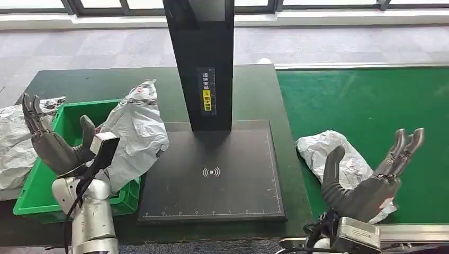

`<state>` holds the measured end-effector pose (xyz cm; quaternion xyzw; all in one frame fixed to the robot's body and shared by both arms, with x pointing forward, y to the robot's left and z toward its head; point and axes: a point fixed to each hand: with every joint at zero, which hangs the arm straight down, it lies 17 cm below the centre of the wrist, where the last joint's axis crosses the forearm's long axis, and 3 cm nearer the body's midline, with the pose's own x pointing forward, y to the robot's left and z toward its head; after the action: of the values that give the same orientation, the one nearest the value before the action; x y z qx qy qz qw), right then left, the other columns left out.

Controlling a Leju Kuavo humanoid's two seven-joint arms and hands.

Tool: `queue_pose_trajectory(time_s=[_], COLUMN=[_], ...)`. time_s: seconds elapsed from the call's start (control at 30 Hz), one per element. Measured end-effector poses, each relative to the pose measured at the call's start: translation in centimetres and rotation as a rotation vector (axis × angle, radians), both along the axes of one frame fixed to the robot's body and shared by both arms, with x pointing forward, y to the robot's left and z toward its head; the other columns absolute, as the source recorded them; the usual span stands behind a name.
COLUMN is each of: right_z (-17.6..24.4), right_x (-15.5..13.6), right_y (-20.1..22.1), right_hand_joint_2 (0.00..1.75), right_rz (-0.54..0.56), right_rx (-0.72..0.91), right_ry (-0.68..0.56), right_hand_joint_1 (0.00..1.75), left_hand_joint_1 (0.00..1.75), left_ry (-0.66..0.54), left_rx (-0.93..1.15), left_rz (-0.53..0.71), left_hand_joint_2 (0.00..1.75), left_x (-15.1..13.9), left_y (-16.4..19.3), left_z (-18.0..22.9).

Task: Moved the parcel from conveyor to table for the left to box.

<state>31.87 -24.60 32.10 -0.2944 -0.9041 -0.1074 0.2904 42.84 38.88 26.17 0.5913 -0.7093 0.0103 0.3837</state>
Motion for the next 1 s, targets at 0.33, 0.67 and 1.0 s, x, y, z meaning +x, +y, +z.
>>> queue_pose_trajectory(time_s=[0.33, 0.67, 1.0], right_z=[-9.3, -18.8, -27.9], right_x=[8.8, 7.8, 7.0], right_y=[-5.5, -18.5, -21.5], right_hand_joint_2=[1.75, 1.75, 1.75], right_rz=[-0.427, -0.739, -0.659], right_rx=[-0.589, -0.552, -0.416], right_ry=[0.440, 0.896, 1.108], right_hand_joint_1=[0.00, 0.00, 0.00], left_hand_joint_1=[0.00, 0.00, 0.00], left_ry=[-0.289, -0.333, -0.342], left_rx=[-0.569, -0.718, -0.697], left_rz=[-0.489, -1.138, -1.201], left_hand_joint_2=[1.75, 1.75, 1.75], left_x=[2.7, 3.2, 2.8], left_y=[-5.3, -16.4, -17.8], left_z=[-0.8, 3.3, 4.6])
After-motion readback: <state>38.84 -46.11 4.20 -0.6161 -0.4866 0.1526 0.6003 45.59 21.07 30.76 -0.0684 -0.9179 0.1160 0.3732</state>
